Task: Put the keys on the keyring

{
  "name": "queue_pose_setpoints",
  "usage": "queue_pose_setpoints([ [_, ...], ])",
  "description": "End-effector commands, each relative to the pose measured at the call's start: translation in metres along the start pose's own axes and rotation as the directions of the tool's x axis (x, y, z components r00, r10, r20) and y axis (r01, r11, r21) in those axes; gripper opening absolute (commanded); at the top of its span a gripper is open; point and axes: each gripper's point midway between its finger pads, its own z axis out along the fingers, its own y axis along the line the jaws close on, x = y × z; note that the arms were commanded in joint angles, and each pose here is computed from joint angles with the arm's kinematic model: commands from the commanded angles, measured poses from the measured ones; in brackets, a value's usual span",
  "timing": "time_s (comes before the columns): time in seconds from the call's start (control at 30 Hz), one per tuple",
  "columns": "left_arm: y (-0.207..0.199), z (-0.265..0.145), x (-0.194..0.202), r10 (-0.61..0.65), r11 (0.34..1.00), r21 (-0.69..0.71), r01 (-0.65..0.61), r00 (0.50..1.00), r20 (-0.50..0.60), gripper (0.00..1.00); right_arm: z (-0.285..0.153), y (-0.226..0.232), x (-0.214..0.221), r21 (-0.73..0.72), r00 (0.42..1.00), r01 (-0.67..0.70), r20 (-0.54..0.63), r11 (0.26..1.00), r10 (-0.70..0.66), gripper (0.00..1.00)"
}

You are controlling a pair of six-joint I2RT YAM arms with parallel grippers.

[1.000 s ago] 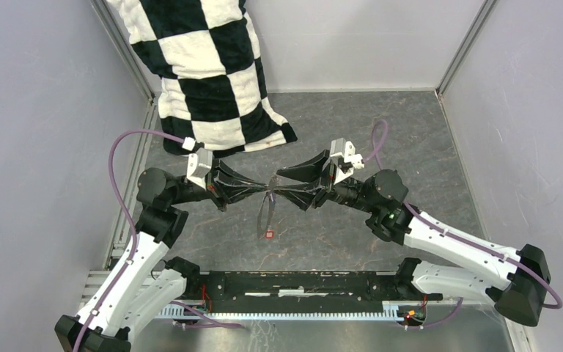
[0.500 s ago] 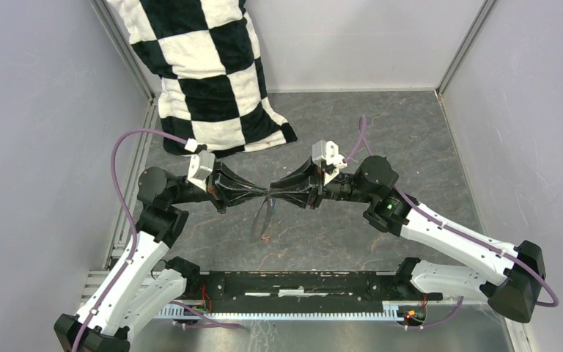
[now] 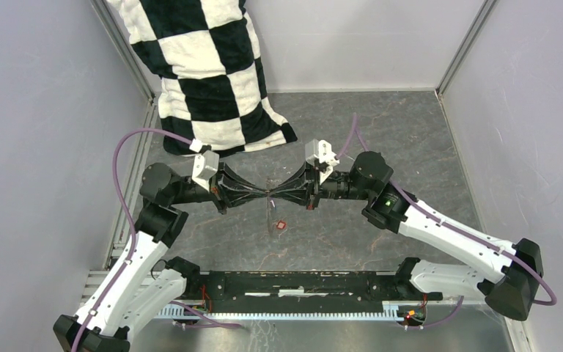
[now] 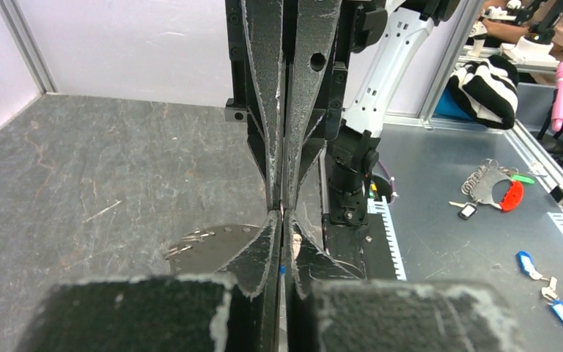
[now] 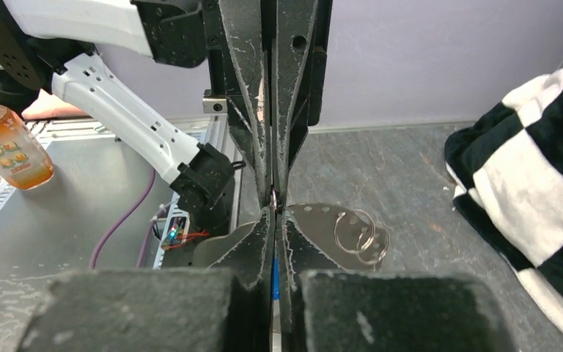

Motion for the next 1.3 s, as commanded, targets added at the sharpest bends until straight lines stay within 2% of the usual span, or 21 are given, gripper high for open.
queue_pose_setpoints([
  [0.0, 0.009, -0.002, 0.01, 0.095, 0.995, -0.021, -0.097, 0.992, -0.086, 0.12, 0.003, -0.01, -0.023, 0.034, 0.999, 0.047, -0.017, 0.998, -0.046, 0.0],
  [0.13, 0.014, -0.007, 0.031, 0.106, 0.994, -0.012, -0.11, 0.977, -0.186, 0.2, 0.003, -0.015, -0.004, 0.035, 0.987, 0.038, -0.161, 0.999, -0.032, 0.01],
  [0.4, 0.013, -0.014, 0.049, 0.114, 0.993, 0.045, -0.105, 0.947, -0.301, 0.23, 0.0, -0.016, 0.013, -0.014, 0.939, 0.043, -0.342, 0.999, -0.045, 0.01],
  [0.67, 0.01, -0.013, 0.049, 0.117, 0.992, 0.084, -0.095, 0.944, -0.307, 0.24, -0.003, -0.008, 0.022, -0.075, 0.886, 0.039, -0.459, 0.996, -0.069, 0.01],
  [0.7, 0.011, -0.013, 0.049, 0.116, 0.992, 0.083, -0.095, 0.944, -0.308, 0.25, -0.003, -0.007, 0.022, -0.08, 0.881, 0.044, -0.467, 0.996, -0.076, 0.01],
  [0.83, 0.013, -0.011, 0.045, 0.099, 0.994, 0.076, -0.08, 0.946, -0.309, 0.43, -0.001, -0.005, 0.024, -0.083, 0.859, 0.055, -0.505, 0.995, -0.089, 0.01],
  [0.97, 0.011, -0.009, 0.04, 0.09, 0.994, 0.081, -0.069, 0.949, -0.301, 0.5, 0.001, -0.005, 0.022, -0.076, 0.848, 0.064, -0.521, 0.995, -0.095, 0.01],
  [1.1, 0.008, -0.009, 0.042, 0.078, 0.994, 0.094, -0.052, 0.951, -0.299, 0.5, 0.005, -0.003, 0.02, -0.08, 0.844, 0.066, -0.527, 0.995, -0.099, 0.01],
  [1.27, 0.006, -0.008, 0.043, 0.067, 0.993, 0.11, -0.035, 0.953, -0.295, 0.43, 0.01, -0.001, 0.019, -0.082, 0.836, 0.069, -0.539, 0.994, -0.103, 0.01],
])
